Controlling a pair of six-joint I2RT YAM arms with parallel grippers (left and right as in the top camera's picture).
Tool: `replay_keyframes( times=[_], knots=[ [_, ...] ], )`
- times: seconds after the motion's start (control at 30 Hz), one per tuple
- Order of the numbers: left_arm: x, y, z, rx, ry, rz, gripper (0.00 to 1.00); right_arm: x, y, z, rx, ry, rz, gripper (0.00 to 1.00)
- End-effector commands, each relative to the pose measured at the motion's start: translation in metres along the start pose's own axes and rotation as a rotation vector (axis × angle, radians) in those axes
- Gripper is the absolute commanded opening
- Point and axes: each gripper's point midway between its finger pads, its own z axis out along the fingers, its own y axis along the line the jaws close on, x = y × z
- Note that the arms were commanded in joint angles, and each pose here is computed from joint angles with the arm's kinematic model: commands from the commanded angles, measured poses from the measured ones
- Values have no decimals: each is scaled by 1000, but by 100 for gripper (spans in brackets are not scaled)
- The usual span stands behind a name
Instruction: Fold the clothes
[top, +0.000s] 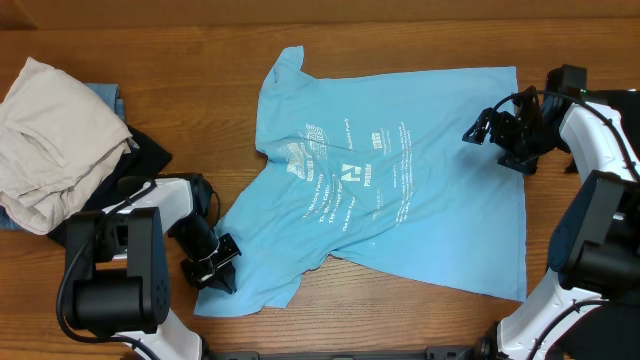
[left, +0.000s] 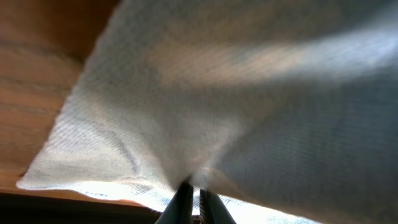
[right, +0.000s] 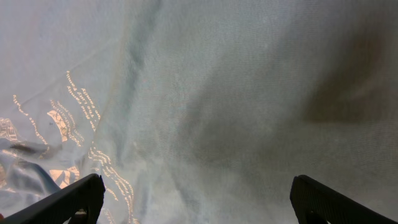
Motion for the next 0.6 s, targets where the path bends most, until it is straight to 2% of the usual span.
replay_keyframes(
  times=[0.0, 0.07, 0.1, 0.23, 0.4, 0.47, 0.57],
  knots=[
    [24, 45, 55, -172, 134, -56, 13, -8, 9, -12, -15, -41, -18, 100],
    [26, 46, 55, -173, 138, -57, 13, -8, 9, -12, -15, -41, -18, 100],
    [25, 43, 55, -159, 140, -58, 4, -8, 9, -12, -15, -41, -18, 100],
    [26, 13, 37, 2, 119, 26, 4, -8, 9, -12, -15, -41, -18, 100],
    [18, -14, -23, 155, -139, 114, 4, -8, 9, -12, -15, -41, -18, 100],
    [7, -25, -37, 214, -245, 127, 4, -8, 9, -12, -15, -41, -18, 100],
    [-10, -36, -45, 260, -321, 128, 4, -8, 9, -12, -15, -41, -18, 100]
  ],
)
